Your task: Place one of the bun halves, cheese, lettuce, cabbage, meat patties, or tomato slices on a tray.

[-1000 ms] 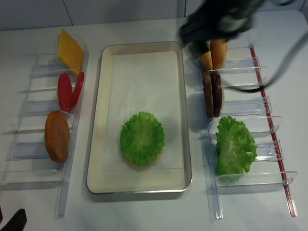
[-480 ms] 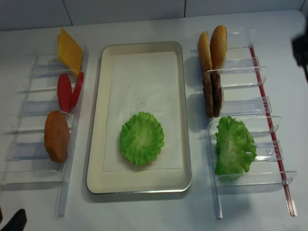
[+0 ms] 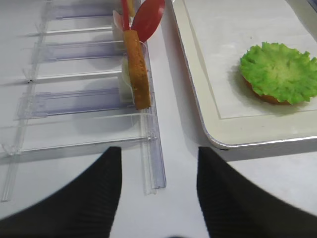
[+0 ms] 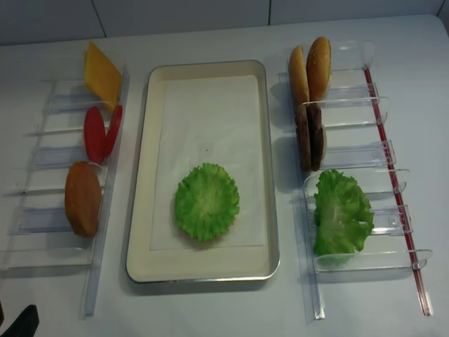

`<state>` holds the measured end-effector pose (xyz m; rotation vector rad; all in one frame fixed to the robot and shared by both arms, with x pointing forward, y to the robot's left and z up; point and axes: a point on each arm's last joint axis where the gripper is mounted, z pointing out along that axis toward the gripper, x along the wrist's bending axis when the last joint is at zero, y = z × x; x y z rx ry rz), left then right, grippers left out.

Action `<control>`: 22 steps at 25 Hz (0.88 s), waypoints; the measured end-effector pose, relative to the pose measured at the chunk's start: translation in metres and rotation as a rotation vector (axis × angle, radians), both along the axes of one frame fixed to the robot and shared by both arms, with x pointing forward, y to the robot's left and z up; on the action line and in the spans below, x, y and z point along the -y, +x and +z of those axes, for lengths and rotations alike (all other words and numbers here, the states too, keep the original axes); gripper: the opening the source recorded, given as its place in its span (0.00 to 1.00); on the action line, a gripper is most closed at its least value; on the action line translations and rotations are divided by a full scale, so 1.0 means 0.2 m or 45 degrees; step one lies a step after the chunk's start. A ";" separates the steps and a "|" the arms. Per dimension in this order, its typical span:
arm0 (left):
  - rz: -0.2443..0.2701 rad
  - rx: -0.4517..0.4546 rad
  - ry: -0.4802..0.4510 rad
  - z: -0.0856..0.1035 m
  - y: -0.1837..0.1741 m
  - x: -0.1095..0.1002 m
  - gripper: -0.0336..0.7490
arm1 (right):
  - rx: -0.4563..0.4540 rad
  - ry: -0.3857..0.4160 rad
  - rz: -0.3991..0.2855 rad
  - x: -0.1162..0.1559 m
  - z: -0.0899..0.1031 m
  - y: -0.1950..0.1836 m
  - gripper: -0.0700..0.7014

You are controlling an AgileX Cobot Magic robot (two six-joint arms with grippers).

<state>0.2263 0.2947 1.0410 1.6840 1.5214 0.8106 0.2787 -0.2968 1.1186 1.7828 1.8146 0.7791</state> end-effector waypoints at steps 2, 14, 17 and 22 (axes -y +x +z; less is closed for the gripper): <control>0.000 0.000 0.000 0.00 0.00 0.00 0.46 | 0.040 -0.007 -0.008 0.02 -0.05 -0.07 0.70; 0.000 0.000 0.000 0.00 0.00 0.00 0.46 | 0.172 -0.063 -0.048 0.08 -0.34 -0.24 0.68; 0.000 0.000 0.000 0.00 0.00 0.00 0.46 | 0.243 -0.029 -0.042 0.08 -0.35 -0.27 0.68; 0.000 0.000 0.000 0.00 0.00 0.00 0.46 | 0.270 -0.044 -0.119 0.06 -0.38 -0.28 0.67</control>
